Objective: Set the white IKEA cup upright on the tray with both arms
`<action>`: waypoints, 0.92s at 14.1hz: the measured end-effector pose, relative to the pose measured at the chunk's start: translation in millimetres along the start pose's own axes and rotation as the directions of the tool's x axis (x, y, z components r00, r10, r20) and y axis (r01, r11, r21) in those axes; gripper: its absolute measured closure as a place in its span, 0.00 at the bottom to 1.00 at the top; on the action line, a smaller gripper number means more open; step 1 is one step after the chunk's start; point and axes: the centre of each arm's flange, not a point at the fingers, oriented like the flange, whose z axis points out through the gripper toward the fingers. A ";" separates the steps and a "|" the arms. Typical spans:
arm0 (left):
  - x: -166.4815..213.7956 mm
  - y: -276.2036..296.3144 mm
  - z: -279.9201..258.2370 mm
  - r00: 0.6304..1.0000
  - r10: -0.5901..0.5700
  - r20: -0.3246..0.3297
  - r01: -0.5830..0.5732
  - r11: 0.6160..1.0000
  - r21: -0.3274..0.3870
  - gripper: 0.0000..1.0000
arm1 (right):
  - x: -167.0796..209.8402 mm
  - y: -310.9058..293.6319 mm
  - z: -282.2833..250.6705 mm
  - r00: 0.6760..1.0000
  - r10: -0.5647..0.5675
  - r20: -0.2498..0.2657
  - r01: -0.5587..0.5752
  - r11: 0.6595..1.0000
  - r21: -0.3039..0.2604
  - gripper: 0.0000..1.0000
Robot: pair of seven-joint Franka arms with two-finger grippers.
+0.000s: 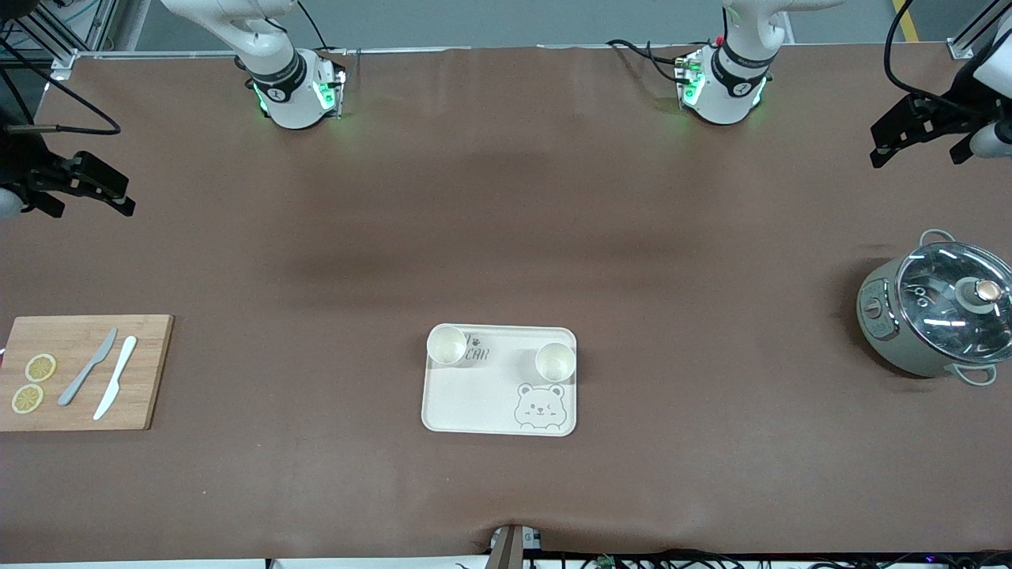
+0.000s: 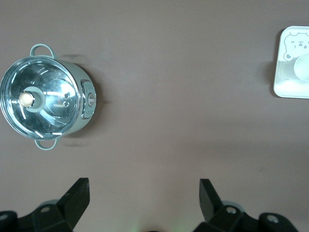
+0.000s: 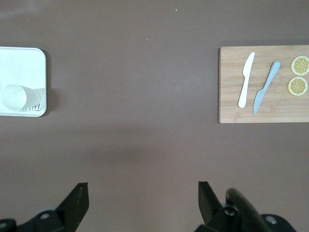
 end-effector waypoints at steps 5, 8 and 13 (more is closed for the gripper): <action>-0.3 0.1 1.7 1.000 0.000 0.004 0.000 1.000 -0.003 0.00 | 1.0 2.2 -3.6 1.000 0.004 -0.011 -0.004 1.000 -0.001 0.00; 9.3 0.8 17.0 1.000 0.001 0.027 -0.001 1.000 -0.004 0.00 | 5.0 4.1 0.5 1.000 0.007 -0.010 -0.007 1.000 -0.001 0.00; 12.8 -0.3 19.6 1.000 -0.001 0.027 0.001 1.000 -0.005 0.00 | 6.8 4.2 1.0 1.000 0.007 -0.014 -0.007 1.000 -0.001 0.00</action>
